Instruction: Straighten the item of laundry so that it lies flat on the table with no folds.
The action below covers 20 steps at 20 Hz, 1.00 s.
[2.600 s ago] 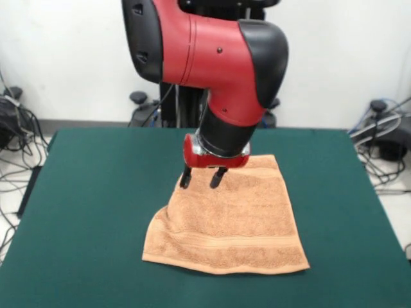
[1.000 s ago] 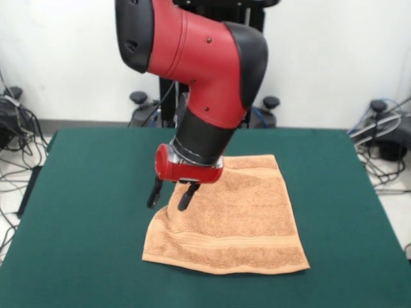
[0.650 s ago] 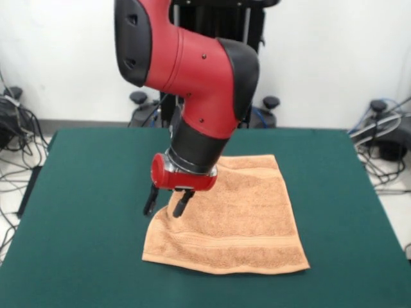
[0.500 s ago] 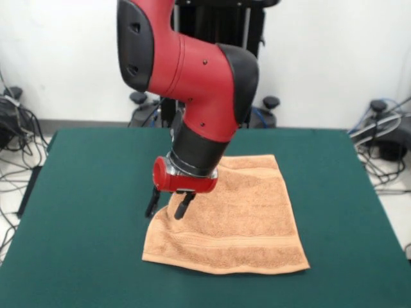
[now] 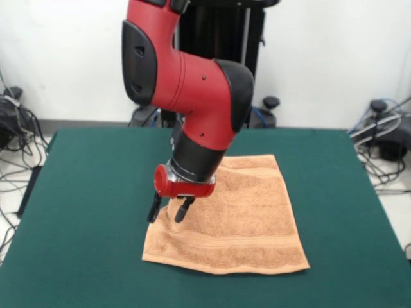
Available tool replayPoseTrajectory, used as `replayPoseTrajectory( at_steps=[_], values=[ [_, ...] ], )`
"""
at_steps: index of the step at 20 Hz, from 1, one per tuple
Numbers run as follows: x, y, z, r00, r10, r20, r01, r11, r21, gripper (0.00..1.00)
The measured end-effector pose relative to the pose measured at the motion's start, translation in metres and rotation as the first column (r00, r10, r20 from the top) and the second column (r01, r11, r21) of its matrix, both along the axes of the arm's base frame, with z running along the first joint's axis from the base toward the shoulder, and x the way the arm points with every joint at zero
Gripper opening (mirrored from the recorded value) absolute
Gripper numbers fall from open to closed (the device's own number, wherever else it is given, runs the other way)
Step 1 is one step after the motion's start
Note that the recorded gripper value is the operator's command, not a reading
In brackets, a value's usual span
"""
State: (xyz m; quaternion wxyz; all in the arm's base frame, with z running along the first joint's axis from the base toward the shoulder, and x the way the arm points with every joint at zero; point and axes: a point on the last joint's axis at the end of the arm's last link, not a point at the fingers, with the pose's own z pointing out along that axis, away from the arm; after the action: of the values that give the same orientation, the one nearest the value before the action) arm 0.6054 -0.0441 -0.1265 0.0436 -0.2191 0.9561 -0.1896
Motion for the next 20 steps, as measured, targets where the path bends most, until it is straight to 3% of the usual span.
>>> replayPoseTrajectory(
  at_steps=[10, 20],
  values=[
    [-0.001, 0.002, -0.003, 1.000, -0.013, -0.001, 0.013, 1.000, 0.006, 1.00],
    [0.012, 0.005, 0.019, 0.999, -0.043, 0.033, 0.042, 0.999, 0.017, 1.00]
  ],
)
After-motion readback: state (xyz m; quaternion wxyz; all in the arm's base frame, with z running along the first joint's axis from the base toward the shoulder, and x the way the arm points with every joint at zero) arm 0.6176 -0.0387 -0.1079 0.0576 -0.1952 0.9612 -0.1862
